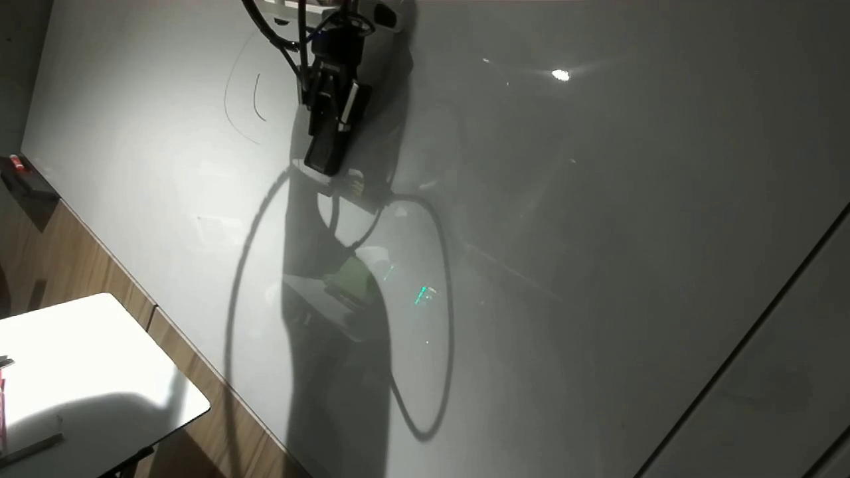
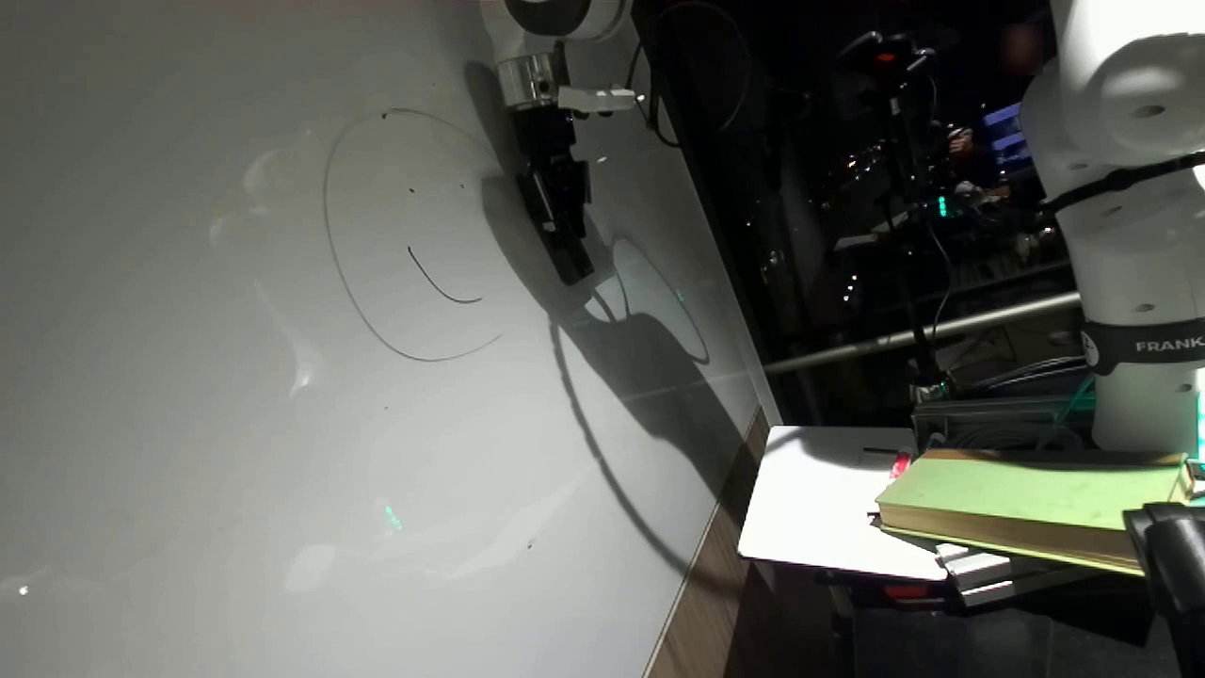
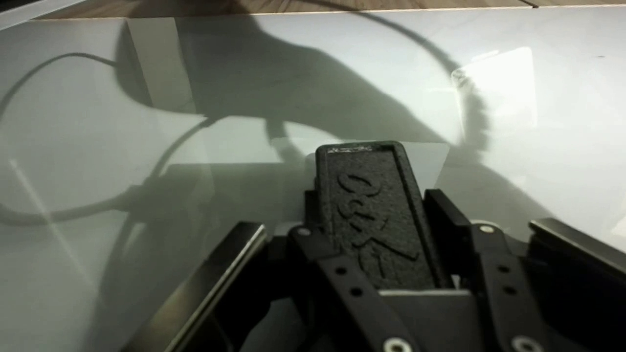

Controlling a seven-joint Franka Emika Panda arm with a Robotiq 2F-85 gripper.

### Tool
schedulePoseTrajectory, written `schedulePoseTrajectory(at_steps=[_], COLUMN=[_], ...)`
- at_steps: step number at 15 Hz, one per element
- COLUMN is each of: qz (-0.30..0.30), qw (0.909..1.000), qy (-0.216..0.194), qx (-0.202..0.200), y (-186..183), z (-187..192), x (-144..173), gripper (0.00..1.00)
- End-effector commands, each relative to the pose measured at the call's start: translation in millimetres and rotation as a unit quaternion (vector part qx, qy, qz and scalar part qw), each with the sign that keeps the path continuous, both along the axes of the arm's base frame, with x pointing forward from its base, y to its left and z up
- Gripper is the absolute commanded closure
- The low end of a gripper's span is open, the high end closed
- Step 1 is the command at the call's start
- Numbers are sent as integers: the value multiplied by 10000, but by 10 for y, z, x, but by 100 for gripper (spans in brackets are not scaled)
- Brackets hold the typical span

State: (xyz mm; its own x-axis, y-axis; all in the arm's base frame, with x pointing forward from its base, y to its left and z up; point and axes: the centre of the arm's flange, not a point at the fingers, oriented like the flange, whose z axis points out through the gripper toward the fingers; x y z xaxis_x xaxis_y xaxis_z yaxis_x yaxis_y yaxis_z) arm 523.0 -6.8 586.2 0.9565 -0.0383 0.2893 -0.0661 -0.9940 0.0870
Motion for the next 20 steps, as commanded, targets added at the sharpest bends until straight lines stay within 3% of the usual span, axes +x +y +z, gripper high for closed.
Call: schedulePoseTrajectory(at_steps=[1,10,20], qz=[93,375,953], qw=[9992,9973,9927], qy=[-391,-624,-739], qx=[-24,-20,-86], y=[158,782,1675], z=[584,1316,1642], x=[245,240,225], gripper=[71,71,71])
